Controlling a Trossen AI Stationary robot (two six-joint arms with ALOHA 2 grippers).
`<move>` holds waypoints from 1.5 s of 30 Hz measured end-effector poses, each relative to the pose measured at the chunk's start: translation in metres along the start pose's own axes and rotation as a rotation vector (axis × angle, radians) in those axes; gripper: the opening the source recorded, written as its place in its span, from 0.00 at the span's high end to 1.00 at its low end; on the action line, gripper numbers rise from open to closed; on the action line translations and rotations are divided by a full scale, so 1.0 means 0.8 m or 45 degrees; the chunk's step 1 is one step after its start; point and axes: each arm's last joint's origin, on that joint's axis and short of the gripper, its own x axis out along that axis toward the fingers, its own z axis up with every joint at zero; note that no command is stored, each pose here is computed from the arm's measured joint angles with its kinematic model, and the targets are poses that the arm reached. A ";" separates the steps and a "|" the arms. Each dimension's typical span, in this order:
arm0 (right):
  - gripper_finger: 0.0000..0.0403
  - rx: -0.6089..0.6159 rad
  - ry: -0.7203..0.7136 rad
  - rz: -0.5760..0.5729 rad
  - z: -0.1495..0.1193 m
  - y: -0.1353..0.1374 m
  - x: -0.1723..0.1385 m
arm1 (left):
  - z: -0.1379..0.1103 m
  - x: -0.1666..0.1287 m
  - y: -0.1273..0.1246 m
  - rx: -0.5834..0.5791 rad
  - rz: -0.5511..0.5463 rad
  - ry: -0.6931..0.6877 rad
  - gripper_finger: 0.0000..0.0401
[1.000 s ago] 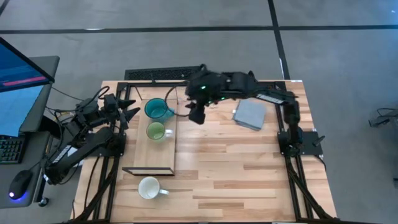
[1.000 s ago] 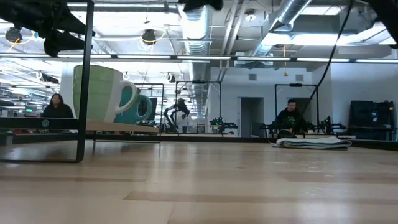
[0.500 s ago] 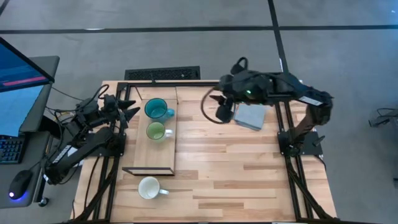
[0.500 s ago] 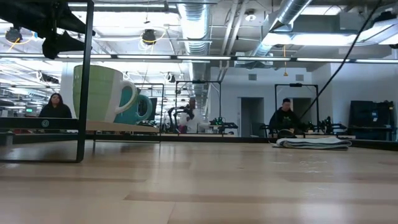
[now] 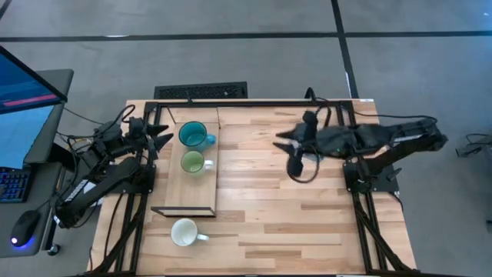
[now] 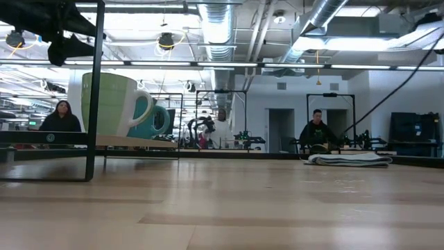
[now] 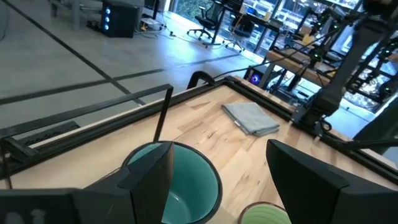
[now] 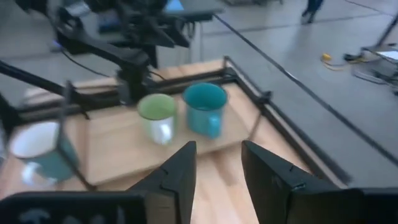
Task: Stack small to large cups/mugs on shelf
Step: Put the white mug on the shelf
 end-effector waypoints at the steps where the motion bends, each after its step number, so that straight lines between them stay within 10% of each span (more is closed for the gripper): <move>1: 0.63 0.025 -0.033 0.022 -0.013 0.003 0.002 | 0.000 0.000 0.000 0.000 -0.007 0.002 0.38; 13: 0.66 0.240 -0.189 0.194 -0.151 0.049 0.058 | 0.000 0.000 -0.001 0.000 -0.031 0.010 0.38; 45: 0.67 0.460 -0.192 0.553 -0.182 0.109 0.118 | -0.002 0.000 -0.001 -0.022 -0.036 0.029 0.38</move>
